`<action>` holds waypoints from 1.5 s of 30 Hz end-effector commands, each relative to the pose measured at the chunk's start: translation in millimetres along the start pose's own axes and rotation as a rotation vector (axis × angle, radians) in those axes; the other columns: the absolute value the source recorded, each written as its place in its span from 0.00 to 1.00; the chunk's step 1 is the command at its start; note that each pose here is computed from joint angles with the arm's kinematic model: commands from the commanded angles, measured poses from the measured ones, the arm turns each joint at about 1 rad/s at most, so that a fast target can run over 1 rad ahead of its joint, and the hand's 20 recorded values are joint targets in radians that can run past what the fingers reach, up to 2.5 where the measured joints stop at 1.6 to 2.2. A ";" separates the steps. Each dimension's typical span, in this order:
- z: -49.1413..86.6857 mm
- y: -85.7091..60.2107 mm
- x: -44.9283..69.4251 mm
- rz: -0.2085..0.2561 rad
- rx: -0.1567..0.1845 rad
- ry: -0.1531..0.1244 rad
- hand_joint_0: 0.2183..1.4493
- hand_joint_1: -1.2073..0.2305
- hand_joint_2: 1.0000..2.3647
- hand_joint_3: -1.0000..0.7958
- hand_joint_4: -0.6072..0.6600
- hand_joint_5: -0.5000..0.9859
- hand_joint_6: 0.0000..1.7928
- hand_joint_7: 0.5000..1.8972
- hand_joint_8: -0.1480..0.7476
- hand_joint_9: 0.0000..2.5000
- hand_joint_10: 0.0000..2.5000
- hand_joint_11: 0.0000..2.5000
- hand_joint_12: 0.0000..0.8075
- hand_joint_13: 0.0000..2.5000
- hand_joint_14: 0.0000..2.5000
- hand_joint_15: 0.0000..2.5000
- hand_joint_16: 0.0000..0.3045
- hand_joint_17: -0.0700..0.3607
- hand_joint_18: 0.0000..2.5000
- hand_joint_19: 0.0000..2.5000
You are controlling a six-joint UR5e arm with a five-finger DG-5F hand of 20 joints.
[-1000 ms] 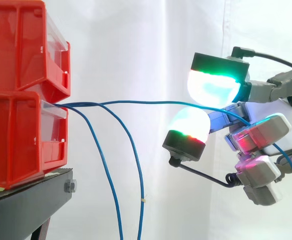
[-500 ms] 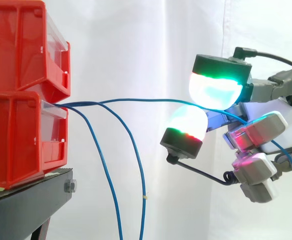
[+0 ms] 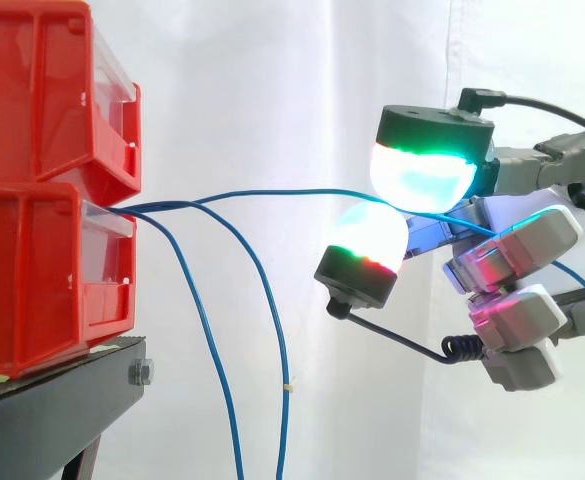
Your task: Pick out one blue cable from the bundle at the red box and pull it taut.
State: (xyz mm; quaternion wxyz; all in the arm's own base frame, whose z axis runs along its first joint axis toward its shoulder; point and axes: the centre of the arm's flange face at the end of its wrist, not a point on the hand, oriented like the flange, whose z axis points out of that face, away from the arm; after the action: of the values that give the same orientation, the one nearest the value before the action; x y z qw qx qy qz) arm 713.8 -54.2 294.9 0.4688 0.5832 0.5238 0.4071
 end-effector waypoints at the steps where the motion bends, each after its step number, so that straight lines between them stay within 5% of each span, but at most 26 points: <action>1: 0.1 0.0 0.2 0.000 0.000 0.001 0.30 0.30 0.01 0.48 0.38 0.31 0.51 0.31 0.53 0.65 0.01 0.34 0.46 0.56 0.01 0.26 0.20 0.48 0.51 0.26; 11: -0.1 -0.7 0.1 0.000 0.001 0.001 0.27 0.35 0.01 0.32 0.47 0.29 0.49 0.34 0.49 0.62 0.01 0.35 0.40 0.53 0.01 0.29 0.16 0.42 0.45 0.29; 26: -0.1 -0.7 -0.1 0.000 0.001 0.000 0.30 0.30 0.01 0.49 0.41 0.30 0.50 0.35 0.53 0.64 0.01 0.34 0.43 0.54 0.01 0.27 0.19 0.46 0.50 0.26; 45: -0.1 -0.7 0.9 -0.002 0.001 0.000 0.27 0.39 0.01 0.33 0.49 0.28 0.49 0.32 0.49 0.60 0.01 0.35 0.44 0.52 0.01 0.28 0.17 0.43 0.45 0.29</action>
State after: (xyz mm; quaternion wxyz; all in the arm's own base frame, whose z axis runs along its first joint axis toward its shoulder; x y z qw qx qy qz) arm 713.6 -53.5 294.3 0.4690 0.5829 0.5246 0.4063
